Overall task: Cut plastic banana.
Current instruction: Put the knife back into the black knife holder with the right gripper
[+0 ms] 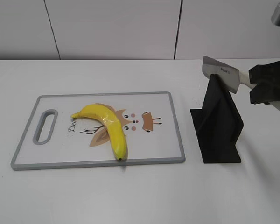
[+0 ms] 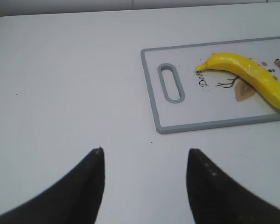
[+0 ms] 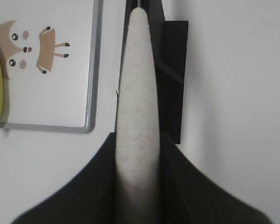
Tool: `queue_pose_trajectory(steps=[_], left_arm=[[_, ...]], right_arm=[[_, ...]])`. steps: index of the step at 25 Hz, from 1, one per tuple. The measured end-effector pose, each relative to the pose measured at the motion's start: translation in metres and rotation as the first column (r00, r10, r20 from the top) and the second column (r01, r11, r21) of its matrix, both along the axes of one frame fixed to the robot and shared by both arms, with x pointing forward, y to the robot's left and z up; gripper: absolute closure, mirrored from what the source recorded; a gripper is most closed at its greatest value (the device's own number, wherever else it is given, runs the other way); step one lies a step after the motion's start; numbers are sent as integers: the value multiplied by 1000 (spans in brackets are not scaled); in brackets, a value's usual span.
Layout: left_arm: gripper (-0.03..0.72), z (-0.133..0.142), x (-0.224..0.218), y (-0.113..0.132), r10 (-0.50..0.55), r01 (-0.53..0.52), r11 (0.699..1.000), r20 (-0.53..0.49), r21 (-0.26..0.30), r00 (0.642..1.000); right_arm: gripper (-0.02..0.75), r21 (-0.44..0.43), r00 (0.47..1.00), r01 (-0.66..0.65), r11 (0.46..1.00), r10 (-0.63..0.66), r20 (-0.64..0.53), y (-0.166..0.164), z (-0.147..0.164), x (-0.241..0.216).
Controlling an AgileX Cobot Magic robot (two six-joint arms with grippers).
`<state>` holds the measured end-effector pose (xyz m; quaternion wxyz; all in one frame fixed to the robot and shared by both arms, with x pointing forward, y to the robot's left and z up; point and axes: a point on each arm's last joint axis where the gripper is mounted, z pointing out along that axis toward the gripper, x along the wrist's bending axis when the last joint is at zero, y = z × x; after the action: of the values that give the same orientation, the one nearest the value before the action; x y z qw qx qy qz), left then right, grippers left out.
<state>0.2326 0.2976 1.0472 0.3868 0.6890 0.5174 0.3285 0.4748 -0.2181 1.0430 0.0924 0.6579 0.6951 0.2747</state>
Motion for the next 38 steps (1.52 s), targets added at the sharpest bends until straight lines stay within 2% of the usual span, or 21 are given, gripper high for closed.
queue_pose_trajectory(steps=[15, 22, 30, 32, 35, 38], left_arm=[[168, 0, 0, 0, 0, 0, 1000, 0, 0, 1000], [176, 0, 0, 0, 0, 0, 1000, 0, 0, 1000], [187, 0, 0, 0, 0, 0, 1000, 0, 0, 1000], [188, 0, 0, 0, 0, 0, 1000, 0, 0, 1000], [188, 0, 0, 0, 0, 0, 1000, 0, 0, 1000], [190, 0, 0, 0, 0, 0, 1000, 0, 0, 1000]], right_arm=[[565, 24, 990, 0, 1000, 3, -139, 2, -6, -10], [565, 13, 967, -12, 1000, 15, -255, 6, -25, -6], [563, 17, 965, -11, 1000, 15, -262, 6, -26, -6], [512, 22, 965, -12, 1000, 17, -263, 7, -25, -6], [307, 39, 965, -29, 999, 38, -261, 9, -25, -6], [155, 62, 965, -33, 998, 48, -259, 11, -24, -6]])
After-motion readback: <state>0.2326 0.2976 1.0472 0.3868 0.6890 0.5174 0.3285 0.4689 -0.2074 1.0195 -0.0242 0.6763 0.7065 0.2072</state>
